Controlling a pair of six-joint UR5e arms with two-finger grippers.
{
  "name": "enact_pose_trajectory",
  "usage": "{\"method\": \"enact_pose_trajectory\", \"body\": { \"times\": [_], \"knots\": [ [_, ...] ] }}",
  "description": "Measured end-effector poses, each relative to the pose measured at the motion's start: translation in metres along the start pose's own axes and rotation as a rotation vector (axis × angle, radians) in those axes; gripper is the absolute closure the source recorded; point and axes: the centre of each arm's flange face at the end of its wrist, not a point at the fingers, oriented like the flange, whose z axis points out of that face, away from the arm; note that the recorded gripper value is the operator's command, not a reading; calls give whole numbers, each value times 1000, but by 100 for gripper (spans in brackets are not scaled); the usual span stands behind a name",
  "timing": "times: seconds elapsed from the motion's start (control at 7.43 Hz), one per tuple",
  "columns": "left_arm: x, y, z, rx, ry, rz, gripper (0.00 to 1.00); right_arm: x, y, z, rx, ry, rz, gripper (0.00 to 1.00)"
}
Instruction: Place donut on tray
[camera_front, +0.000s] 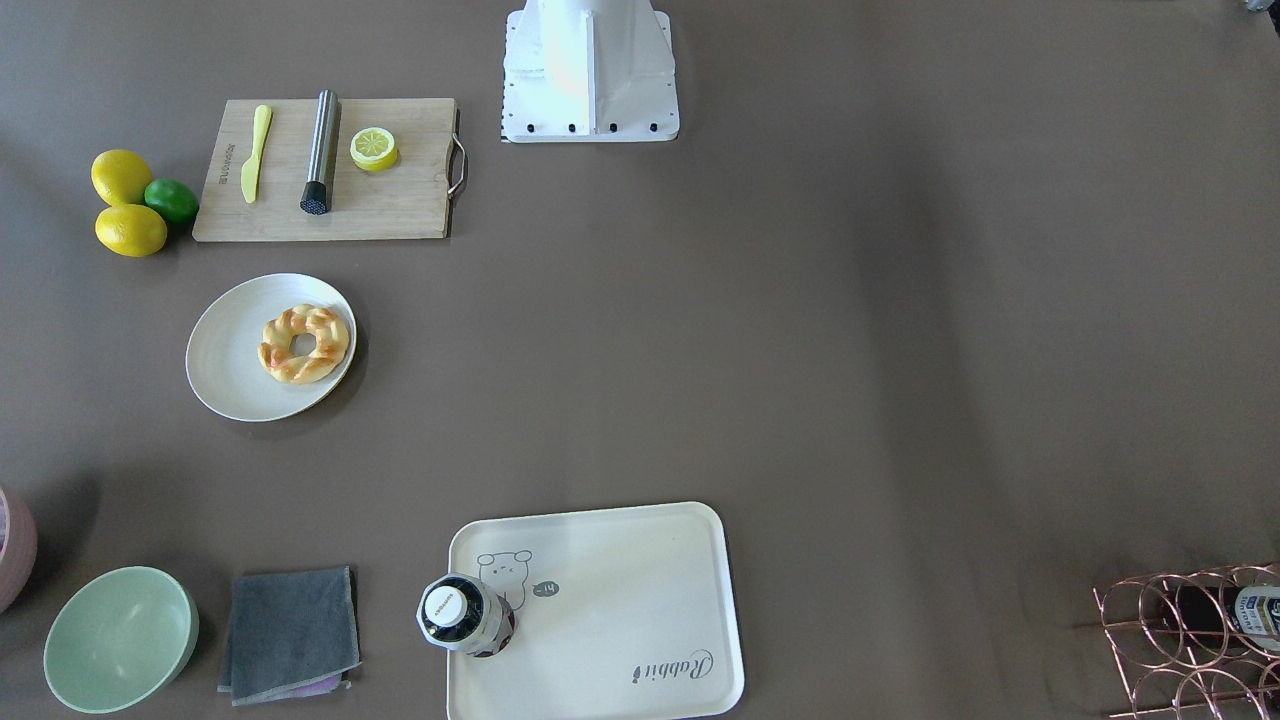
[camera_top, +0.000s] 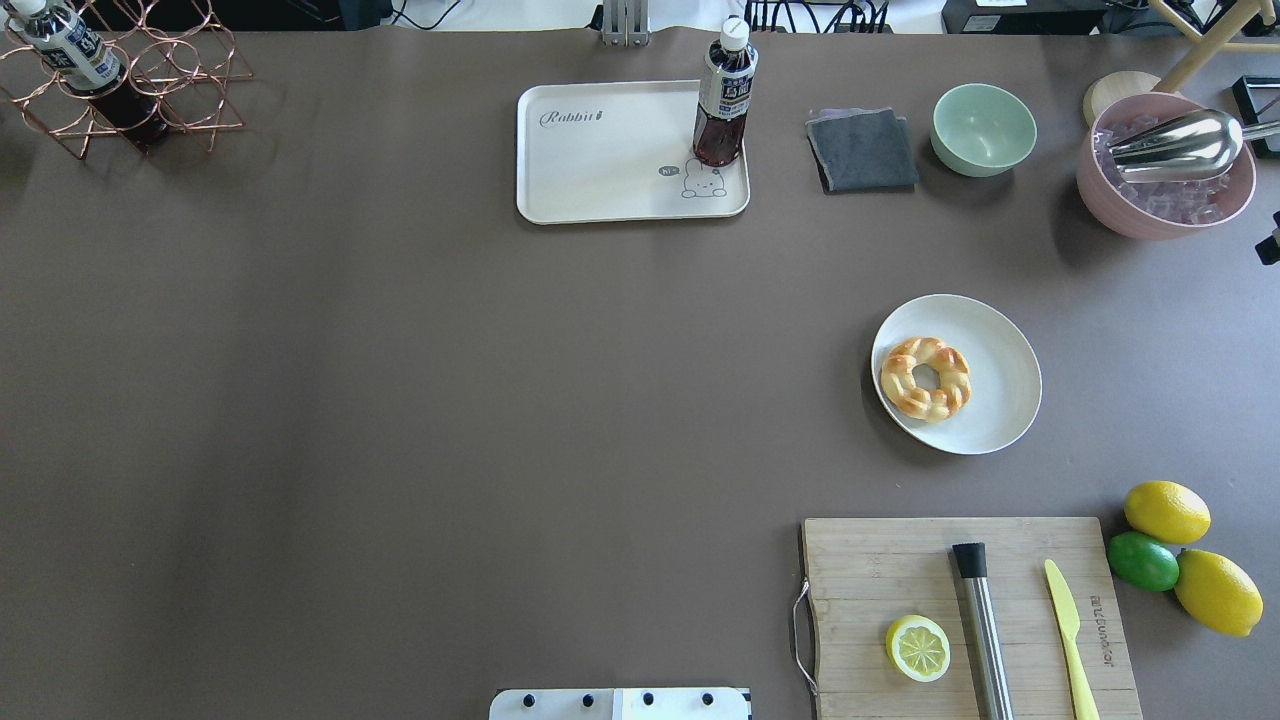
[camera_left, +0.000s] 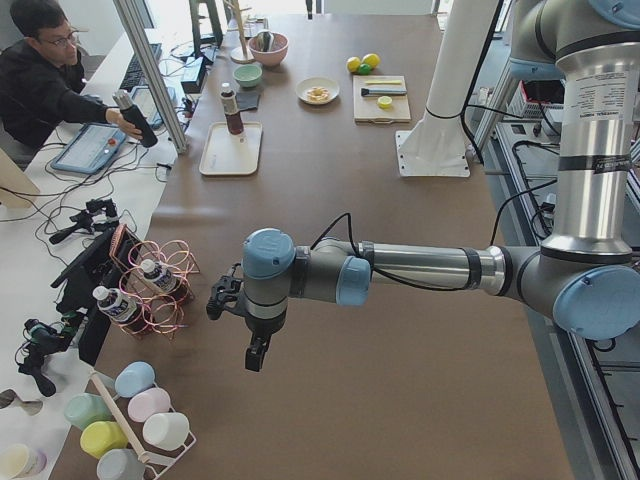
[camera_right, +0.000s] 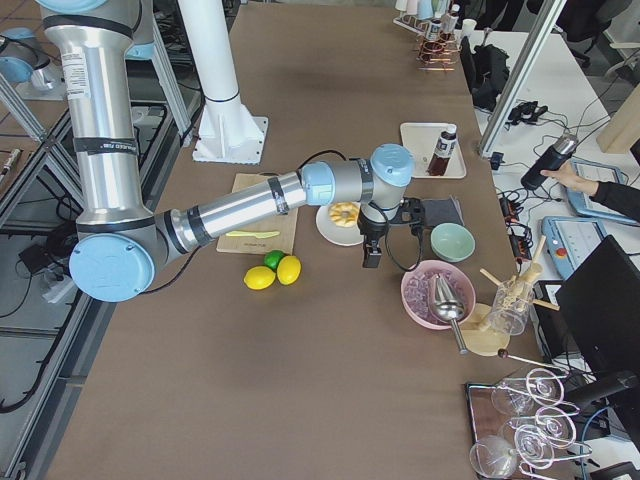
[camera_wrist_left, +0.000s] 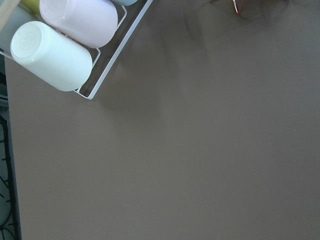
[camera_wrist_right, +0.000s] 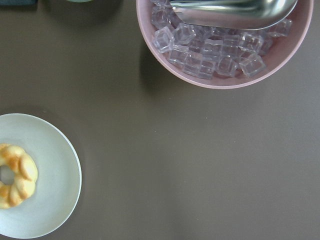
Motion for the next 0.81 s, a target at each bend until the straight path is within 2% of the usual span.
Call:
{"method": "enact_pose_trajectory", "body": {
  "times": [0.4,0.81],
  "knots": [
    [0,1,1,-1,7,-4,2,-23,16,38,48,-56,-10,0],
    [-1,1,1,-2,7,-8,2,-28,31,106,92,-127,-8,0]
  ]
}}
